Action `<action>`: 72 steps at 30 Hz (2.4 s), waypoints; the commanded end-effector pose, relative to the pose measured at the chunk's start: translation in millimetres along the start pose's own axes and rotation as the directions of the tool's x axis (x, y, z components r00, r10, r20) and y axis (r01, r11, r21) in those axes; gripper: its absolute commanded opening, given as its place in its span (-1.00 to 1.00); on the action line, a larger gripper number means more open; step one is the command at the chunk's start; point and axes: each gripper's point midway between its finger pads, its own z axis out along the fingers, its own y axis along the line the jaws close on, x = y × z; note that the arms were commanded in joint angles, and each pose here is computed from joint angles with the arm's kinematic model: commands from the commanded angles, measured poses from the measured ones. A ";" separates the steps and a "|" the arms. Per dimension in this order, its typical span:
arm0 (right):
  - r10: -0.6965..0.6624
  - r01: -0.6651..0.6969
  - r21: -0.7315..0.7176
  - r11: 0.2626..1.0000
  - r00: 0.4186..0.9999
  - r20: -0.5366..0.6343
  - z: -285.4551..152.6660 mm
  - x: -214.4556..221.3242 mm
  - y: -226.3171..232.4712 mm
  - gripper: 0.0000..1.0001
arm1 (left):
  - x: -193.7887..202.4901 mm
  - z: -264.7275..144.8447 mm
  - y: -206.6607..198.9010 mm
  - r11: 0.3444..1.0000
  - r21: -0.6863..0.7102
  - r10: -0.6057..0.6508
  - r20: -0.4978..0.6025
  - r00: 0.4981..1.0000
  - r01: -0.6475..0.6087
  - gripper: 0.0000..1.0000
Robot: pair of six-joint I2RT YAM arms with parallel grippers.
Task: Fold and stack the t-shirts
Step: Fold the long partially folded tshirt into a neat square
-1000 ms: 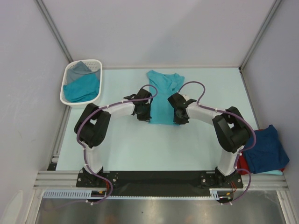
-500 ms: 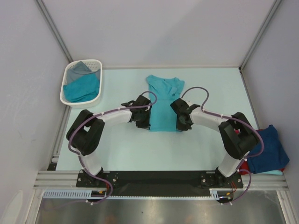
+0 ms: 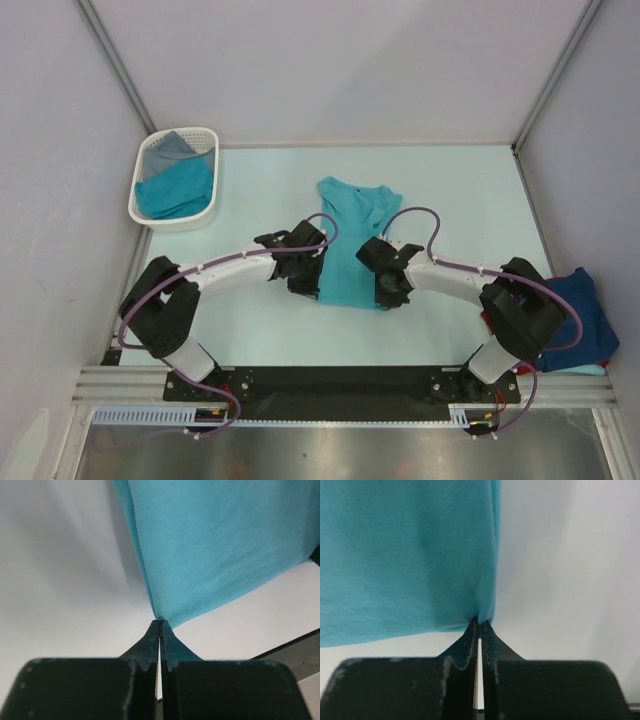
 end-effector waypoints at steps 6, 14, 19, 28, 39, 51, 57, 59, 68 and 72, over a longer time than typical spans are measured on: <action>0.020 -0.017 0.032 0.999 0.996 -0.092 -9.4 37.3 -16.6 -1.00 | 37.7 -13.4 17.7 0.999 -0.033 0.014 -0.054 0.998 -0.016 -1.00; 0.023 -0.024 0.009 1.000 0.997 0.079 -44.7 -24.9 1.2 -1.00 | -3.7 -27.1 -1.5 0.999 -0.023 0.038 0.034 0.999 -0.037 -0.99; 0.048 -0.049 0.004 0.999 0.987 0.151 -67.6 -60.6 1.6 -1.00 | -39.4 -50.1 -19.5 0.999 -0.014 0.052 0.114 0.992 -0.051 -1.00; 0.098 -0.103 0.008 0.995 0.962 0.255 -84.9 -103.9 -8.0 -1.00 | -86.6 -76.3 -22.9 0.998 -0.052 0.058 0.225 0.973 -0.047 -1.00; 0.146 -0.158 0.005 0.987 0.924 0.352 -94.2 -174.2 -15.1 -1.00 | -155.5 -91.6 -13.6 0.998 -0.066 -0.001 0.331 0.944 0.024 -1.00; 0.155 -0.179 0.024 0.984 0.902 0.402 -78.6 -243.5 -8.4 -1.00 | -224.6 -76.1 16.1 0.990 -0.113 -0.043 0.362 0.931 0.090 -1.00; 0.154 -0.194 0.054 0.979 0.894 0.421 -66.0 -271.0 -11.4 -1.00 | -253.5 -66.4 19.4 0.989 -0.105 -0.060 0.381 0.923 0.107 -1.00; 0.156 -0.199 0.055 0.979 0.889 0.430 -63.4 -281.1 -12.1 -1.00 | -258.8 -56.4 22.8 0.988 -0.109 -0.065 0.366 0.928 0.112 -1.00; 0.171 -0.217 0.049 0.975 0.872 0.459 -60.7 -317.5 -13.9 -1.00 | -307.4 -57.9 38.7 0.986 -0.096 -0.086 0.423 0.902 0.139 -1.00; 0.179 -0.229 0.058 0.972 0.875 0.449 -46.8 -327.4 -16.2 -1.00 | -325.8 -60.6 43.0 0.987 -0.069 -0.099 0.452 0.886 0.145 -1.00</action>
